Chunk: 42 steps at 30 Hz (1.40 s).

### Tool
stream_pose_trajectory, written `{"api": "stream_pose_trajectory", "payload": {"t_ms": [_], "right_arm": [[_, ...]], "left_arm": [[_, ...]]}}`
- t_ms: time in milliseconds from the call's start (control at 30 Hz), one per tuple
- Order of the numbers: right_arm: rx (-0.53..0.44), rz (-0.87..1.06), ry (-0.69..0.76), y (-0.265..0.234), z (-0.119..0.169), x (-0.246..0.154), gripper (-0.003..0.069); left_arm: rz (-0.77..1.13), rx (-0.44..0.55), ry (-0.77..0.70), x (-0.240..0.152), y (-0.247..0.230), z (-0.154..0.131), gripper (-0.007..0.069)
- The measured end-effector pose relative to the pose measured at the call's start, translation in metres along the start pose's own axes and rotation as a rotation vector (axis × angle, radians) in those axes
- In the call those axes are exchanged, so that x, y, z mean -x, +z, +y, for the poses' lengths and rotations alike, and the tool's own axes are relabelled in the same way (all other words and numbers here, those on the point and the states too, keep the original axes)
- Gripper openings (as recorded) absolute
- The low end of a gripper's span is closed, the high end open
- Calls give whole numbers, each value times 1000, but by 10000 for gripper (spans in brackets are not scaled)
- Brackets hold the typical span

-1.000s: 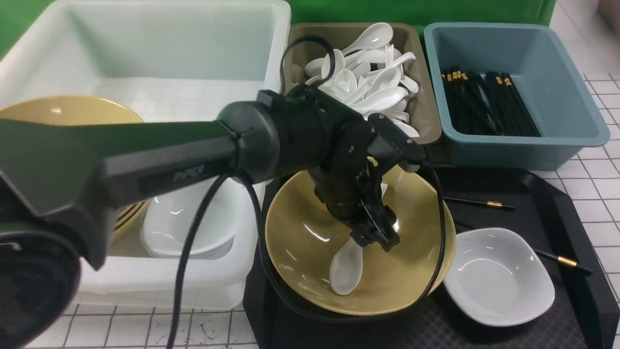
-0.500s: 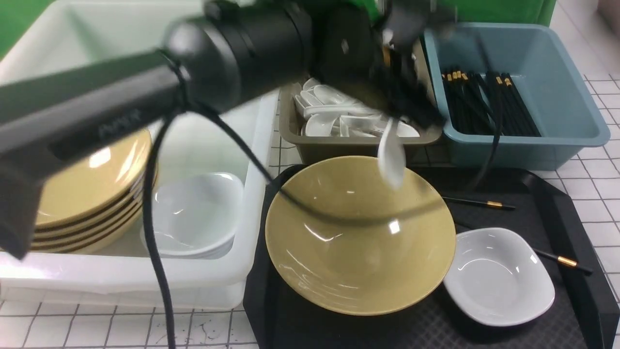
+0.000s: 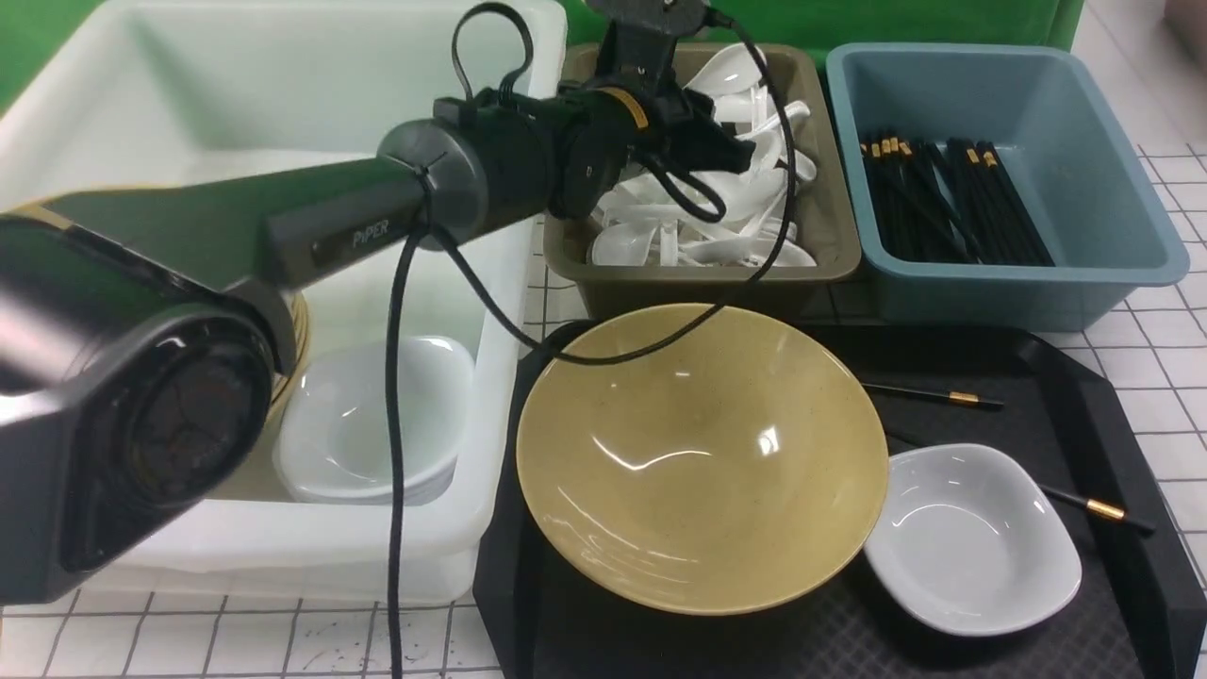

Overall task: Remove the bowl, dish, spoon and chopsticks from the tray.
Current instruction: Use the left arm to put the soup spoon into the small storage box in the middle, then use the left arm to grab the yellow noodle bowl on the left

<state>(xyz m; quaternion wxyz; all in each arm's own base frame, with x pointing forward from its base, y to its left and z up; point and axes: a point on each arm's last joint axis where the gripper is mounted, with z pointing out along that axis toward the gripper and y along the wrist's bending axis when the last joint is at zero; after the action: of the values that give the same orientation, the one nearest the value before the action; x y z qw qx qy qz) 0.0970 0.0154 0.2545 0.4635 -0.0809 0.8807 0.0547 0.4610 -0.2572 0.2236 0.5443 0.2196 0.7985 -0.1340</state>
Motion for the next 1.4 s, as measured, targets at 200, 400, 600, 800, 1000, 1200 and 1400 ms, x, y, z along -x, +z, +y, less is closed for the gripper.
{"api": "stream_pose_trajectory", "payload": {"t_ms": [200,400,600,800,1000,1200,1400], "right_arm": [[1,7,1,1,0,-2,48],[1,7,2,1,0,-2,48],[2,7,3,1,0,-2,48],[2,6,4,1,0,-2,50],[3,6,4,1,0,-2,54],[4,6,4,1,0,-2,55],[4,6,4,1,0,-2,59]], "left_arm": [[47,-1,73,47,-30,-1,490],[261,2,121,93,-100,-6,621],[751,-67,98,52,-123,-22,611],[930,-127,133,6,-98,-33,586],[938,-140,181,-12,-78,-36,582],[1006,-217,219,-36,-63,-40,561],[1038,-253,242,-51,-53,-42,391]]}}
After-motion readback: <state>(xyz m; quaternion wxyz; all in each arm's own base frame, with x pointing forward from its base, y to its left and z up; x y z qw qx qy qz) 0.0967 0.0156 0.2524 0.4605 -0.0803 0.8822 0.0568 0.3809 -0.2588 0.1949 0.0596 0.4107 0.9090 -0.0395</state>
